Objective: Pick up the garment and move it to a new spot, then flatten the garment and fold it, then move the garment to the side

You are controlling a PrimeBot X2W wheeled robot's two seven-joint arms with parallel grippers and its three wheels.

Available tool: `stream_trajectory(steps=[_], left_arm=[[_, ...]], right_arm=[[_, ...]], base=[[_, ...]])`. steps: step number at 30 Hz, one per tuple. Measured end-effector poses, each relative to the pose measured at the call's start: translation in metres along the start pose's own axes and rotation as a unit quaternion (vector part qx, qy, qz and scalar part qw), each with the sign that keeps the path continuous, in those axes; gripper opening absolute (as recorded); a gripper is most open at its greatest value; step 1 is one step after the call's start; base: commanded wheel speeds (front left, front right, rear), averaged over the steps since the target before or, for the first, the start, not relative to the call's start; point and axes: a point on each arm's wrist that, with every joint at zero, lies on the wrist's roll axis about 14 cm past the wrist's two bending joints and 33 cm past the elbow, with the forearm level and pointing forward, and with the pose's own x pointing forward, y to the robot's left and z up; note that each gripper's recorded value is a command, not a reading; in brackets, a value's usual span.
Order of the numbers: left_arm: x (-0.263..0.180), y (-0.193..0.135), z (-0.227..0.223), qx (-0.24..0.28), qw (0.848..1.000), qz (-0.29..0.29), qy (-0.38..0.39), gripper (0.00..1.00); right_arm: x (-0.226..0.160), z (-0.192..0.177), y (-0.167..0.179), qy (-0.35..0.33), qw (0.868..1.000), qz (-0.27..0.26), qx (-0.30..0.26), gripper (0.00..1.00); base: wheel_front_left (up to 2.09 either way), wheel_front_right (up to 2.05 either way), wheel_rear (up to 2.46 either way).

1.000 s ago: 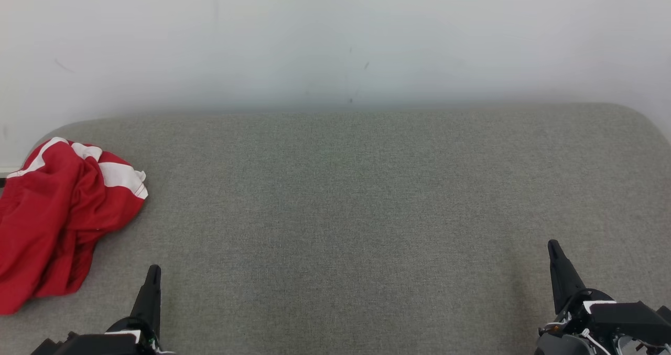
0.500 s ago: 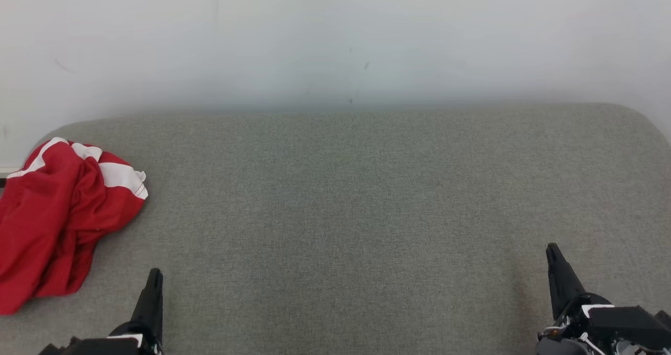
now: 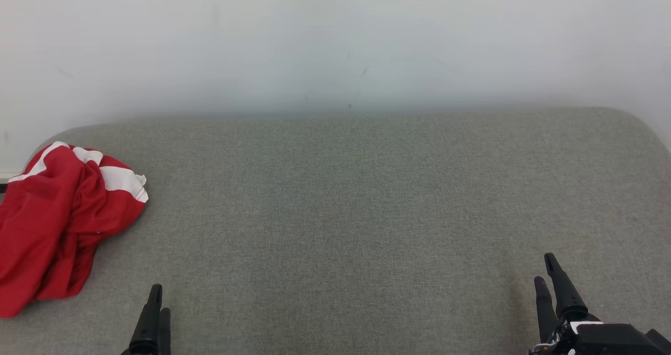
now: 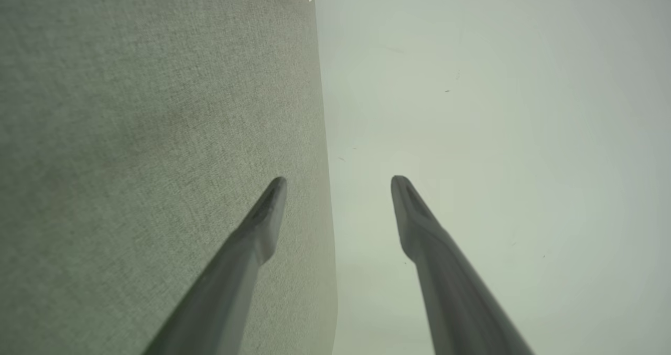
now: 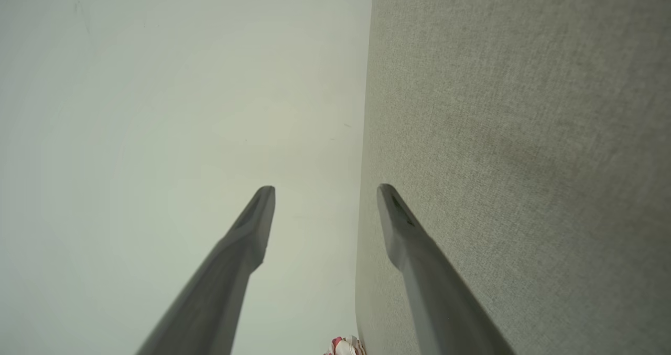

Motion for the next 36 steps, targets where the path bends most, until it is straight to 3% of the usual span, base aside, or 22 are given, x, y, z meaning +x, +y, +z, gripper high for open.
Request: stream_trajectory(steps=[9,20,29,36], left_arm=[[-0.005,0.001,0.001,0.040,0.999,0.001,-0.010,1.00],[-0.008,0.001,0.005,0.135,0.991,0.007,-0.020,1.00],[-0.011,-0.002,0.000,0.231,0.973,0.007,-0.019,1.00],[-0.013,-0.004,-0.005,0.315,0.949,0.006,-0.016,1.00]], right_arm=[[-0.003,-0.003,0.004,-0.005,1.000,0.006,-0.026,1.00],[-0.007,-0.005,0.006,-0.010,0.995,0.010,-0.101,1.00],[-0.011,-0.007,0.003,-0.009,0.982,0.008,-0.191,1.00],[-0.014,-0.008,0.002,-0.009,0.968,0.011,-0.251,1.00]], base=[[0.00,0.00,0.00],[0.00,0.00,0.00],[0.00,0.00,0.00],[0.00,0.00,0.00]])
